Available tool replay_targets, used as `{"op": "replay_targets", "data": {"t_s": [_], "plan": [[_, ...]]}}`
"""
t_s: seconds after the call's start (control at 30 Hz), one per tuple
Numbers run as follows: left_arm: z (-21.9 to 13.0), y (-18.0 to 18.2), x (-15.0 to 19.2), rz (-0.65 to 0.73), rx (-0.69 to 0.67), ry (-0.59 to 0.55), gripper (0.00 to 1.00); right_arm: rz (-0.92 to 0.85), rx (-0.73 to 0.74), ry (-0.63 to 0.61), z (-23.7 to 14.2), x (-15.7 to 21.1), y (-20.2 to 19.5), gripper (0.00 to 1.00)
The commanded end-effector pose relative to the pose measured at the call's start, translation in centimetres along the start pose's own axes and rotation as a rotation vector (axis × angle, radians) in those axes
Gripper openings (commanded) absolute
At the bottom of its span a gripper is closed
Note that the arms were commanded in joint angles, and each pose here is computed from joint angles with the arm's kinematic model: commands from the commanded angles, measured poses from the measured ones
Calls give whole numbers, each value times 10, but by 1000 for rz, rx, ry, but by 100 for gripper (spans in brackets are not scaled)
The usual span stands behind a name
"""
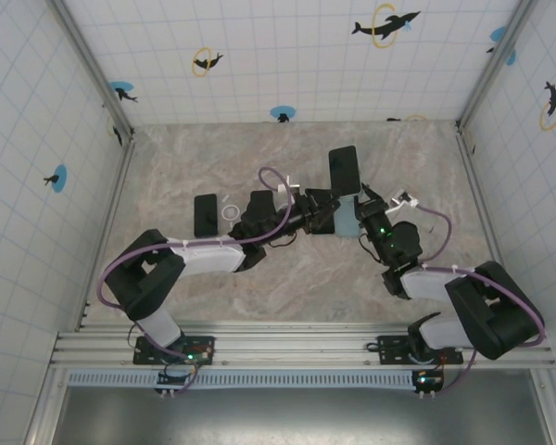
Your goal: Take the phone out of the phone case
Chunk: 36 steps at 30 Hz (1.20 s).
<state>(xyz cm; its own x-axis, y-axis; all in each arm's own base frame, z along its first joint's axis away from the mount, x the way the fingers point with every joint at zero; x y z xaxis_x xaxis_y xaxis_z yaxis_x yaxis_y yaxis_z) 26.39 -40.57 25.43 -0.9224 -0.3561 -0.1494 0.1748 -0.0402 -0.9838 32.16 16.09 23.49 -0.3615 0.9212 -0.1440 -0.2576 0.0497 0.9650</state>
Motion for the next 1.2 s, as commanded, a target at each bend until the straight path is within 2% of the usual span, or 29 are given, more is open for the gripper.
{"op": "replay_targets", "data": {"t_s": [0.0,0.53,1.17], "plan": [[6,-21,-4,1,73,-20,51,-6,-187,-29,9,-4,52,0],[9,-20,-15,-16,82,-80,51,-39,-260,-26,5,6,62,0],[7,-21,-22,-31,72,-124,44,-70,-378,-28,-4,8,79,0]]}}
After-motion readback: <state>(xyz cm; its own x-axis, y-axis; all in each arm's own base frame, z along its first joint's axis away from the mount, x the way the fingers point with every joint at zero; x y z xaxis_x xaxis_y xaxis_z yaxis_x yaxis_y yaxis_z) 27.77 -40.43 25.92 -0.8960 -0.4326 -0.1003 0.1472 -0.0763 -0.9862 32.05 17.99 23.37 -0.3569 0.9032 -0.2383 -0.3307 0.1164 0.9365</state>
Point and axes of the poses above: each hand's point on the last joint's axis, 136 mm out from that joint toward the fingers, its own z axis out along the fingers, its own y axis along the line the jaws close on, x = y × z, the point moved 1 cm from there along -z, back along the fingers, and after that the axes turned 4 degrees about z, right-handed, at the moved point
